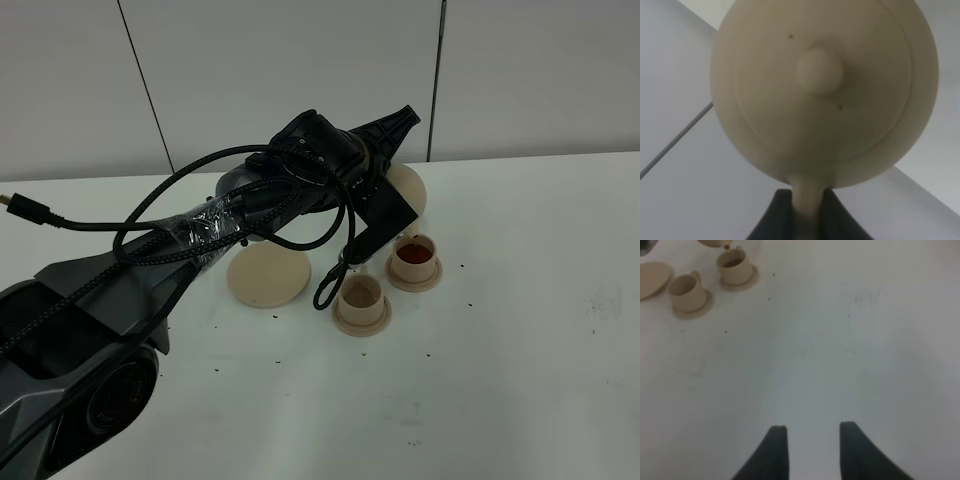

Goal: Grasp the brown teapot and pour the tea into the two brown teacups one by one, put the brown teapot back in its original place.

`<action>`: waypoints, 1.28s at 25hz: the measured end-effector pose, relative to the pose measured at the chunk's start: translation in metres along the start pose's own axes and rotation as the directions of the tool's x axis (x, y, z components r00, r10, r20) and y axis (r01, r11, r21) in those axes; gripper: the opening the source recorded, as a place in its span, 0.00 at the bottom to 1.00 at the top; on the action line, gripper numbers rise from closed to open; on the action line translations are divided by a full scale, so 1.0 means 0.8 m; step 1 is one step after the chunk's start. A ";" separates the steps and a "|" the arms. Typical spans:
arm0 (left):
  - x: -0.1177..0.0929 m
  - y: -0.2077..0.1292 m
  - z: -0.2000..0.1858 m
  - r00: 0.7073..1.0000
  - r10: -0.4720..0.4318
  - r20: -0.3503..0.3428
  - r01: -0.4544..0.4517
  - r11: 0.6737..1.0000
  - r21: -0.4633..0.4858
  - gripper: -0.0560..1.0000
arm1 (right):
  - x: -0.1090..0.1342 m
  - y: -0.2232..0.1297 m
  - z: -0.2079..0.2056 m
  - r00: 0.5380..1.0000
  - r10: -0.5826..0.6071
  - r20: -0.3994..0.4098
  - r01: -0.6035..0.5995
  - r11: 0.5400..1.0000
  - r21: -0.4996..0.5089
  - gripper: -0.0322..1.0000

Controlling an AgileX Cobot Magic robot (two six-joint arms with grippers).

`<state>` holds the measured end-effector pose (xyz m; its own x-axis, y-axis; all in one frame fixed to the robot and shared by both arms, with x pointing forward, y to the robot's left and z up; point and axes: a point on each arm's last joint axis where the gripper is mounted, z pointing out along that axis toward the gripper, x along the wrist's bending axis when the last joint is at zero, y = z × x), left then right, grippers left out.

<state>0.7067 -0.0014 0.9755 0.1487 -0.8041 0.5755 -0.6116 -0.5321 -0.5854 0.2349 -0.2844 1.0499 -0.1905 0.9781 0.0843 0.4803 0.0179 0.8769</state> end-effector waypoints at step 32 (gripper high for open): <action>0.001 0.000 0.000 1.000 0.001 -0.006 -0.001 1.000 0.001 0.21 | 0.000 0.000 0.000 1.000 0.000 0.000 0.000 1.000 0.000 0.27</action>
<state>0.7069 -0.0018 0.9759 0.1433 -0.8030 0.5785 -0.6111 -0.5316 -0.5865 0.2349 -0.2844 1.0499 -0.1905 0.9781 0.0843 0.4803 0.0179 0.8769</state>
